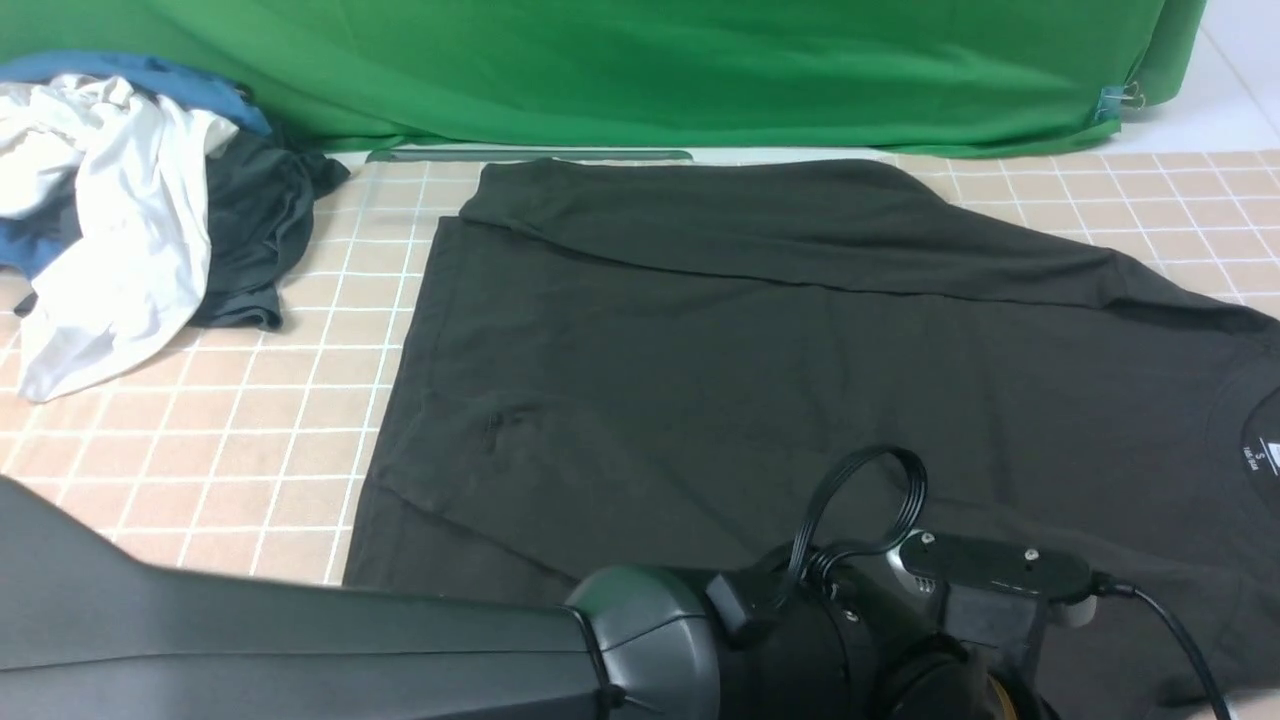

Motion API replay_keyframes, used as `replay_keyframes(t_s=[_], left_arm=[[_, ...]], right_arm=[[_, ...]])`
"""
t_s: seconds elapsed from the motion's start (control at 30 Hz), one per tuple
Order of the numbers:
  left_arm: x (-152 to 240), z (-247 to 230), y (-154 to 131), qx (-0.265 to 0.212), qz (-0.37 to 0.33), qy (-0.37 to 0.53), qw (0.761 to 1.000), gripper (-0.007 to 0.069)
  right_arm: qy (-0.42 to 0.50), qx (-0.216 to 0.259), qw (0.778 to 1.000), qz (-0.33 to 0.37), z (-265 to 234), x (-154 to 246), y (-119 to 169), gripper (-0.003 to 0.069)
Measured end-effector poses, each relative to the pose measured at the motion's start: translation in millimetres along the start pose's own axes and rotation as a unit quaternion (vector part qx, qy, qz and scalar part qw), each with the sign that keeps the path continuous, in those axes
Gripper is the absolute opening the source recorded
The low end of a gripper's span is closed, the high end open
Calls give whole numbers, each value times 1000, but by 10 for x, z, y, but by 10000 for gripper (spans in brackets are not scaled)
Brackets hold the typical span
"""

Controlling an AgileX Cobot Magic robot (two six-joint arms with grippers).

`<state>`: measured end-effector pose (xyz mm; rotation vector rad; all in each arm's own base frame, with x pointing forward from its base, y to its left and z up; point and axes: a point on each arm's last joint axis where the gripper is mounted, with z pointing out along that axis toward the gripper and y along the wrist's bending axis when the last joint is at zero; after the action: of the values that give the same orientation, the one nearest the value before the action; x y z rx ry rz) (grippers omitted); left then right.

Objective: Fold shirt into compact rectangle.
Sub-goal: 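Grab the top left corner of the dark shirt with the left gripper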

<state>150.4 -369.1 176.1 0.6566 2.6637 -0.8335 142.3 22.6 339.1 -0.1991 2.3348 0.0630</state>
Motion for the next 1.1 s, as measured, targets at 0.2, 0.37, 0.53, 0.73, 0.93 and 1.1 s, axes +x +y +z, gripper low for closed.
replay_keyframes(t_s=[0.2, 0.37, 0.53, 0.73, 0.93, 1.1], left_arm=[[1, 0, -7, 2, -6, -1, 1000, 53], [21, -53, -26, 3, -9, 13, 1000, 191], [6, -359, -48, -3, 1, 40, 999, 287], [-334, -1029, 421, -86, -51, 16, 995, 172], [-905, -1714, 1411, -181, -183, -50, 965, 11], [-1375, -2176, 2178, -221, -241, -124, 937, 13]], right_arm=[[2, 0, 1000, 3, 0, 3, 0, 204], [2, 0, 1000, 4, 0, 4, 0, 214], [5, 0, 1000, 5, 0, 9, 0, 217], [8, 0, 1000, 5, 0, 15, 0, 217], [9, 0, 1000, 5, 0, 16, 0, 217], [7, 0, 1000, 11, 0, 13, 0, 217]])
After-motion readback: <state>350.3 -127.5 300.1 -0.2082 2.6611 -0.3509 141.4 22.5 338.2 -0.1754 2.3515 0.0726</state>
